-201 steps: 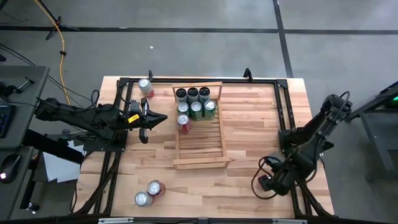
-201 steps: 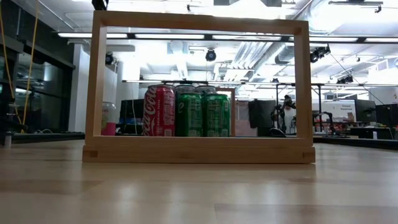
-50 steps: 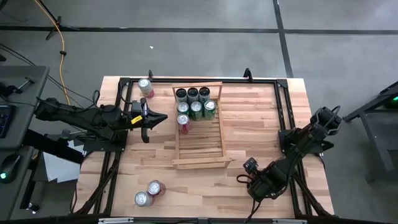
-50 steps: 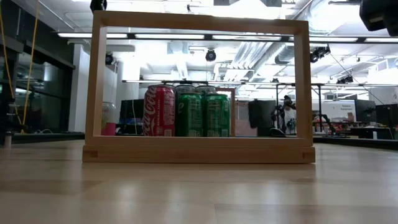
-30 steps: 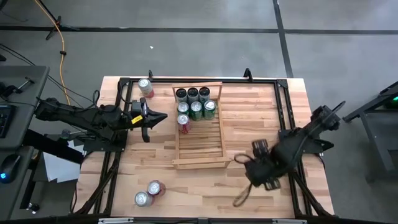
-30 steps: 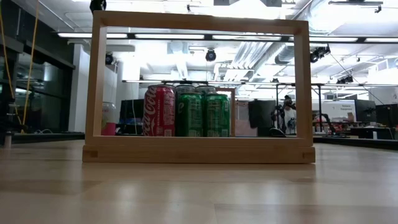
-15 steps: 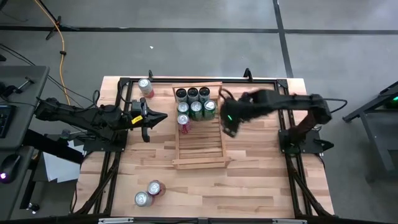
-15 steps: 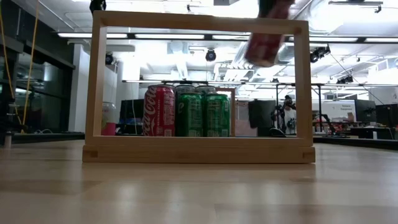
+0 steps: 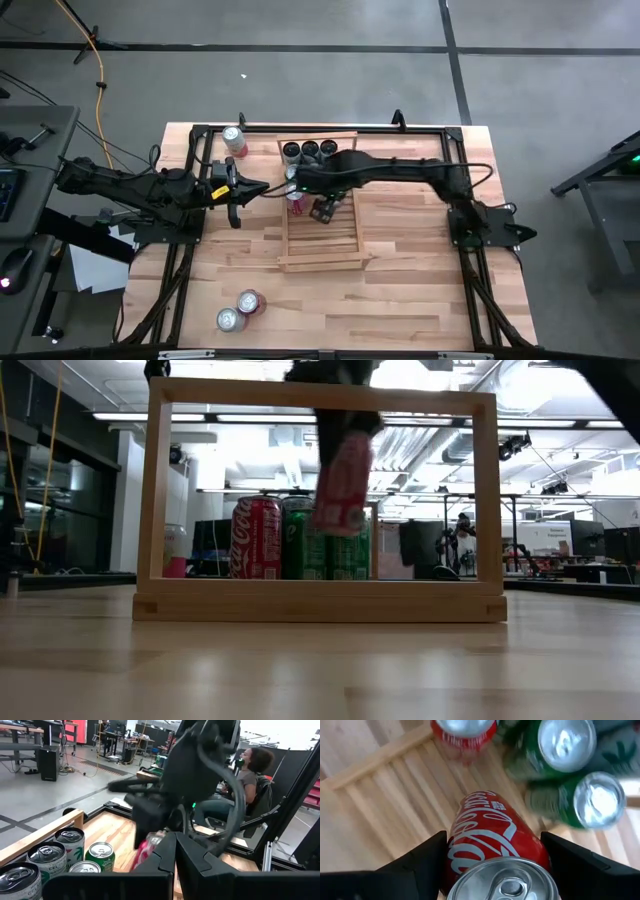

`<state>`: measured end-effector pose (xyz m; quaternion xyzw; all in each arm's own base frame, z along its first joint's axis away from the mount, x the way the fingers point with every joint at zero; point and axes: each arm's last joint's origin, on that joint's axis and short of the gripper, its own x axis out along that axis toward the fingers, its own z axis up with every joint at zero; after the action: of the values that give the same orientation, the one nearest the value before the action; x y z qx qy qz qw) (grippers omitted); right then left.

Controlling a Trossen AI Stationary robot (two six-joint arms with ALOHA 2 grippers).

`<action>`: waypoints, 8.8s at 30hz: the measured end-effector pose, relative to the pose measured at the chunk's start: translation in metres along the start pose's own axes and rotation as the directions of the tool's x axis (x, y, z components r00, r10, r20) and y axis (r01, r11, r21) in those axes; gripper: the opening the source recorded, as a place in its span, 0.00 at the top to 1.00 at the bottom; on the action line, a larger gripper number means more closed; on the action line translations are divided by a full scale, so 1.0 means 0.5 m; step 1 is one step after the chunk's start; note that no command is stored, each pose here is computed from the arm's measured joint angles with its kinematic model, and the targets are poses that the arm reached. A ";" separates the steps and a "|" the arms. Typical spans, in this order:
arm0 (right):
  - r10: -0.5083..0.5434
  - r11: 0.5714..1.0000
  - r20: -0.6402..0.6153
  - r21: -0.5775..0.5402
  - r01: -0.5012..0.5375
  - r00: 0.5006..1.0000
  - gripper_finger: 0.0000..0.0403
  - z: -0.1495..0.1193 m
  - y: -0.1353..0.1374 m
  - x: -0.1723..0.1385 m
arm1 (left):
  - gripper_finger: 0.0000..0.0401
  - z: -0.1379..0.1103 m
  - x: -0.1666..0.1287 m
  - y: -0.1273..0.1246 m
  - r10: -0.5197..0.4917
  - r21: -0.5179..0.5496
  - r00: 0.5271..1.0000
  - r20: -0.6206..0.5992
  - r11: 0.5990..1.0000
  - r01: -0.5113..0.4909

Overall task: Place canned beverage on shelf
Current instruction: Put the right red can on the shelf aligned with the other red can, then put the red can on the shelf aligned with the other red cans

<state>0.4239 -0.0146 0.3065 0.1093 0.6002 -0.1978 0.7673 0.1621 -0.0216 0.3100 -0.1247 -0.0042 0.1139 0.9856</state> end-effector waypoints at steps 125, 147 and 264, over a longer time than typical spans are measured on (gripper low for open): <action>0.040 0.811 0.445 0.509 -0.290 0.895 1.00 -0.171 -0.043 0.250 | 1.00 -0.011 0.000 0.006 0.058 -0.025 0.997 -0.042 0.998 -0.059; 0.090 0.952 0.308 0.253 -0.172 0.947 1.00 -0.231 -0.052 0.152 | 1.00 -0.015 -0.001 0.002 -0.014 -0.108 0.997 -0.079 0.994 0.005; 0.476 0.864 0.741 -0.296 -0.407 0.473 1.00 -0.459 -0.150 -0.276 | 1.00 0.010 0.000 -0.008 -0.094 0.047 0.995 0.034 0.995 0.093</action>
<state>0.1618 0.0349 0.3864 0.1303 0.1536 0.0029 0.9795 0.1626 -0.0241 0.3157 -0.0997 -0.0252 0.0700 0.9922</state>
